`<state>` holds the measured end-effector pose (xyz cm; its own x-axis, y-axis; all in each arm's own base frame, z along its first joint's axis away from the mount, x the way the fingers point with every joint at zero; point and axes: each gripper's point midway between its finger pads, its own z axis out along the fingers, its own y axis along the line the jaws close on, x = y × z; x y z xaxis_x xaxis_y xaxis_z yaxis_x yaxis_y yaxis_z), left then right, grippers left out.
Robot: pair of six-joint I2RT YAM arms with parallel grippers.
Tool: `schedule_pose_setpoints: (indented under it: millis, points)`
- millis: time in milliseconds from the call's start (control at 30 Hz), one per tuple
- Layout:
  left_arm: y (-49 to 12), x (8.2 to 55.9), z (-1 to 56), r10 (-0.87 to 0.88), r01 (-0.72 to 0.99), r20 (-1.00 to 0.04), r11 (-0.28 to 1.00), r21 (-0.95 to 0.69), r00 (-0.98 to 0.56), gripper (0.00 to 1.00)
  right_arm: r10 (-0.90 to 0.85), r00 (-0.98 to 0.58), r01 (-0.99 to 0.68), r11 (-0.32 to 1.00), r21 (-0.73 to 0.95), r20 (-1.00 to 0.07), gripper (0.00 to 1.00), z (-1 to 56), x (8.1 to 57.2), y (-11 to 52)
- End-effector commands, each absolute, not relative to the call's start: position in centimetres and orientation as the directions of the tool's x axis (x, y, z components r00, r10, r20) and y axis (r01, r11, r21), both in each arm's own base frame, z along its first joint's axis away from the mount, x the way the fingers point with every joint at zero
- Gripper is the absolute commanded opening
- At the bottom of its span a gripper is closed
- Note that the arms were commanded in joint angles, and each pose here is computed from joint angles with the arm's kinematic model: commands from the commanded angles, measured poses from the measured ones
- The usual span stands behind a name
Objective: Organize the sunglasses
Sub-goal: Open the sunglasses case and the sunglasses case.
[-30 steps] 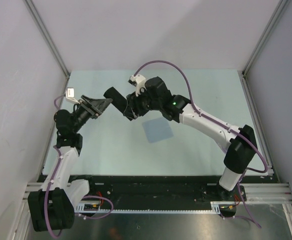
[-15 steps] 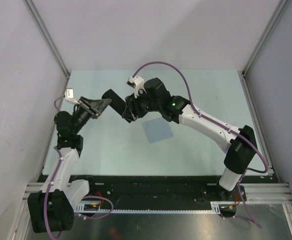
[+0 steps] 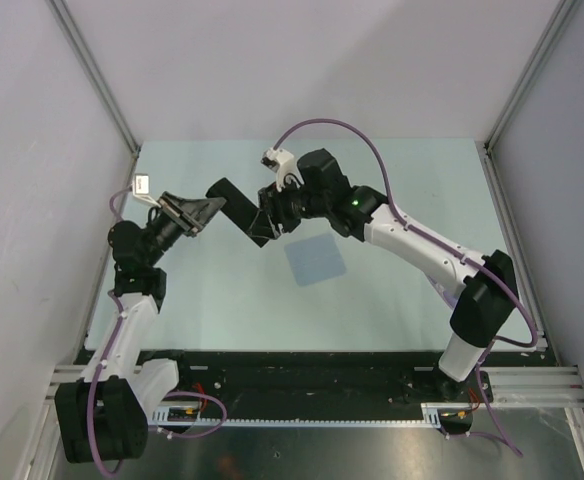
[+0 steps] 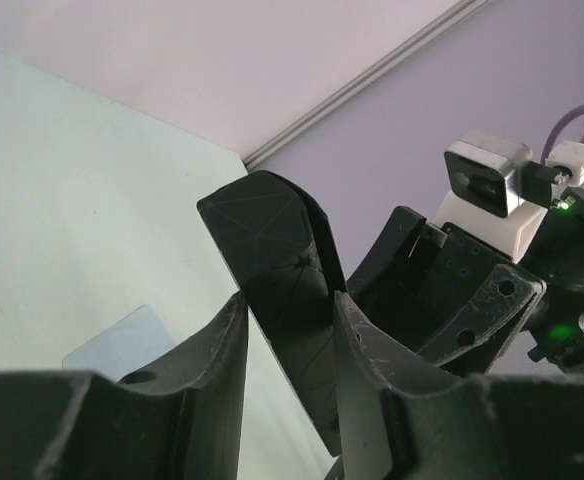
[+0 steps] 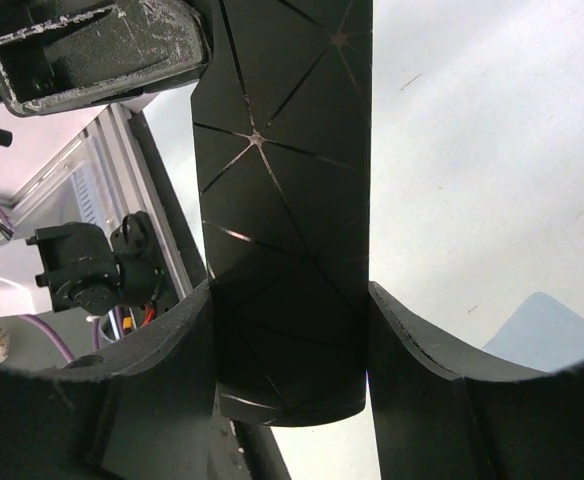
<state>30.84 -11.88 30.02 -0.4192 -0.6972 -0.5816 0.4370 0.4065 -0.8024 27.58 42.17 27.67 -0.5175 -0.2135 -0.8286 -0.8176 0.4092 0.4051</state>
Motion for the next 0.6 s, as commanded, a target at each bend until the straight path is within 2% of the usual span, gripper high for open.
schedule_pose_setpoints:
  millis: [0, 100, 333, 567]
  points:
    - [-12.6, 30.4, 30.8, -0.611, 0.536, -0.685, 0.451, -0.713, -0.397, 0.0, -0.138, -0.449, -0.883, 0.219, 0.415, -0.883, 0.26, 35.0, 24.0, 42.3]
    - [-12.9, 30.0, 31.3, -0.584, 0.568, -0.707, 0.448, -0.69, -0.399, 0.0, -0.134, -0.476, -0.87, 0.216, 0.444, -0.869, 0.26, 35.1, 24.0, 41.8]
    - [-14.3, 28.2, 32.5, -0.442, 0.708, -0.813, 0.427, -0.562, -0.379, 0.01, -0.122, -0.481, -0.876, 0.117, 0.469, -0.868, 0.26, 36.8, 22.6, 41.0]
    - [-14.4, 28.5, 31.6, -0.426, 0.705, -0.811, 0.423, -0.569, -0.4, 0.0, -0.108, -0.486, -0.874, 0.073, 0.481, -0.867, 0.25, 37.7, 21.7, 40.1]
